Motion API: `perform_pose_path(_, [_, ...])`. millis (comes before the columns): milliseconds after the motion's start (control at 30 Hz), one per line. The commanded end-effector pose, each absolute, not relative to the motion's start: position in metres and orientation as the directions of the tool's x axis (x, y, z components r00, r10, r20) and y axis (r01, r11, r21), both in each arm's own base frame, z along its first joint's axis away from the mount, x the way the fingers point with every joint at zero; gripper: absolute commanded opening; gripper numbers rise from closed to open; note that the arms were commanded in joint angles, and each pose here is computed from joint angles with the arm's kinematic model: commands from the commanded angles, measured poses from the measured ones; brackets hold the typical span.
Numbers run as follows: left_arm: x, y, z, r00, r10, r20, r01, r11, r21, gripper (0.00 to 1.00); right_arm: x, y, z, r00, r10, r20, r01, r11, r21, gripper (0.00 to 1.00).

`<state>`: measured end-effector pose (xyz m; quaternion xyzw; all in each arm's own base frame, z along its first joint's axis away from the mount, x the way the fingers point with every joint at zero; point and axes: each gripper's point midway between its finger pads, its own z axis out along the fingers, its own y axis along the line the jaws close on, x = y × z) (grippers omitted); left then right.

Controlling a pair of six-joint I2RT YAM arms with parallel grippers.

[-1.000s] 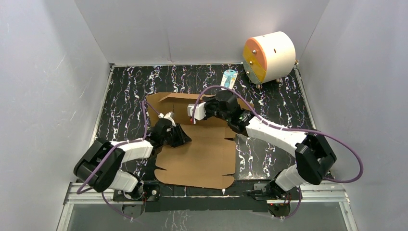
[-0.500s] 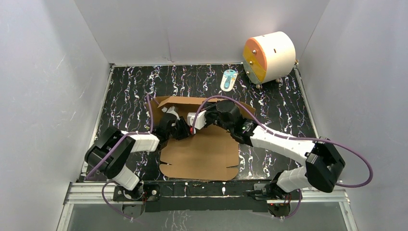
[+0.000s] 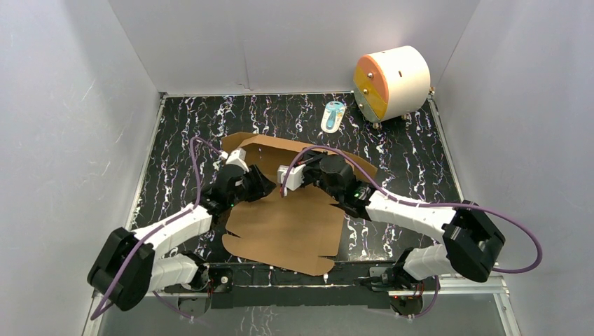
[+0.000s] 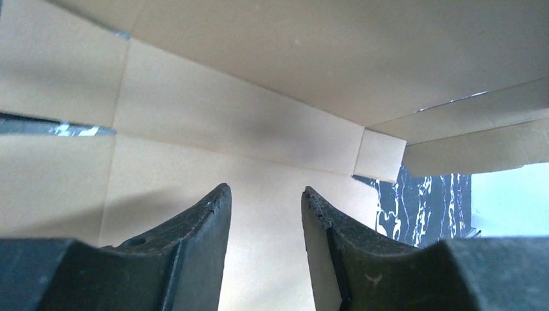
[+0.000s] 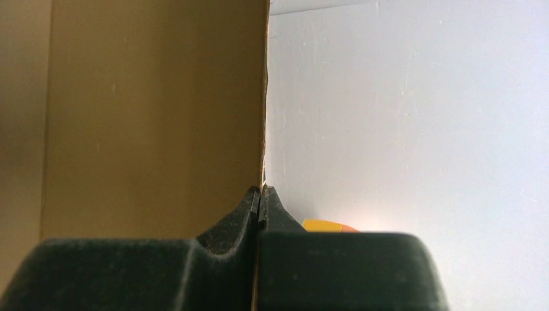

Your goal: Fold the paper box

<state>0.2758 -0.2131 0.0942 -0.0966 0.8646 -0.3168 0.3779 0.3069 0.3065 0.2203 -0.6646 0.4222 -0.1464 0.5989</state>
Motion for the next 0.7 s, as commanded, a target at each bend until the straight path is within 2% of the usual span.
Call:
perform_pose_path(0, [0.247, -0.192, 0.067, -0.747, -0.39, -0.538, -0.018, 0.821, -0.57, 0.43, 0.314, 0.306, 0.241, 0.597, -0.735, -0.323, -0.313, 0.157, -0.937, 0.0])
perform_pose_path(200, [0.221, -0.176, 0.034, -0.772, -0.439, -0.46, -0.124, 0.813, -0.568, 0.43, 0.311, 0.306, 0.247, 0.61, -0.721, -0.33, -0.304, 0.171, -0.937, 0.0])
perform_pose_path(667, [0.242, -0.187, 0.018, -0.743, -0.475, -0.471, -0.127, 0.792, -0.598, 0.4, 0.315, 0.311, 0.253, 0.634, -0.7, -0.328, -0.273, 0.195, -0.942, 0.0])
